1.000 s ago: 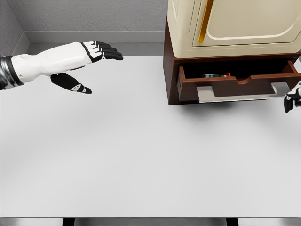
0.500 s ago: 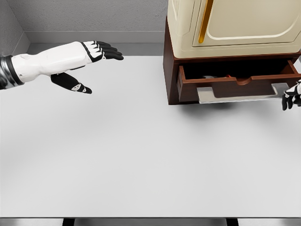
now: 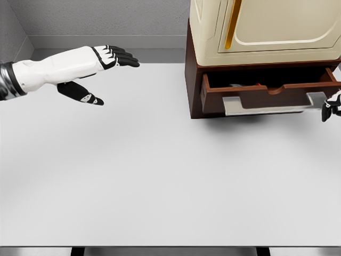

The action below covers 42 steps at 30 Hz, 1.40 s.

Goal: Put the switch into the drawer with left arm, and close the drawer with right arm

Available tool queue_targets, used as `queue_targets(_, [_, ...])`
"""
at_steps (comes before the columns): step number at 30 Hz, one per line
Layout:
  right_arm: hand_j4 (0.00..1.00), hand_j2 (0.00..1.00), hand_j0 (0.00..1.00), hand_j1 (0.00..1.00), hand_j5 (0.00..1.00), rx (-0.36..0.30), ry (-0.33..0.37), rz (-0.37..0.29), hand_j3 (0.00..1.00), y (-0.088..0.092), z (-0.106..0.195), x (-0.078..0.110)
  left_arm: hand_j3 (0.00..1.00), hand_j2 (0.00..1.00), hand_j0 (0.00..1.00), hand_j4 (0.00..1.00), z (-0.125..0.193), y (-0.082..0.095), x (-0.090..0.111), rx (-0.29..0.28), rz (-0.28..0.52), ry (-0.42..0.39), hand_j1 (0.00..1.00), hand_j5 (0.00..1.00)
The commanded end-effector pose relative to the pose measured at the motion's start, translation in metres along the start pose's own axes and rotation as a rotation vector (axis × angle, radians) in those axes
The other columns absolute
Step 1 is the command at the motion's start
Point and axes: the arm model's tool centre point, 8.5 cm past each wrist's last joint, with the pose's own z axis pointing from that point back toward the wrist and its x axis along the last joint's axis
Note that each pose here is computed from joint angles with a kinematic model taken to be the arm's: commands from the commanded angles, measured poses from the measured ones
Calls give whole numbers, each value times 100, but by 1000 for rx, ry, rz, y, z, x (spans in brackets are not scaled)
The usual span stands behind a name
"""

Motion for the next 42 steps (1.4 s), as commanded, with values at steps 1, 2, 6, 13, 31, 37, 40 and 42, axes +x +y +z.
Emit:
queue_targets(1, [49, 49, 49, 49, 49, -9, 8, -11, 49, -1, 1, -2, 100, 100, 100, 100, 1, 1, -1, 4, 6, 3, 100, 100])
queue_targets(2, [49, 49, 49, 49, 49, -10, 12, -14, 49, -1, 2, -3, 100, 100, 100, 100, 1, 1, -1, 5, 6, 3, 100, 100])
queue_targets(6, [49, 49, 49, 49, 49, -13, 20, -22, 49, 0, 2, -7, 100, 100, 100, 100, 1, 0, -2, 4, 8, 7, 100, 100])
queue_targets(13, [49, 49, 49, 49, 49, -15, 50, -43, 49, 3, 7, -17, 100, 100, 100, 100, 1, 0, -3, 4, 8, 8, 100, 100])
queue_targets(31, [49, 49, 49, 49, 49, -6, 21, -21, 49, 2, 1, -7, 100, 100, 100, 100, 1, -1, -3, -1, 4, 10, 100, 100])
queue_targets(37, [49, 49, 49, 49, 49, -6, 19, -23, 49, 2, 0, -7, 100, 100, 100, 100, 1, -1, -2, -3, 4, 8, 100, 100])
queue_targets(40, [49, 49, 49, 49, 49, -16, -2, -29, 49, 3, -8, -4, 100, 100, 100, 100, 0, -1, -2, -2, 5, 7, 100, 100])
queue_targets(42, [49, 49, 49, 49, 49, -23, -15, -30, 49, 2, -14, -2, 100, 100, 100, 100, 1, -1, -2, -3, 4, 8, 100, 100])
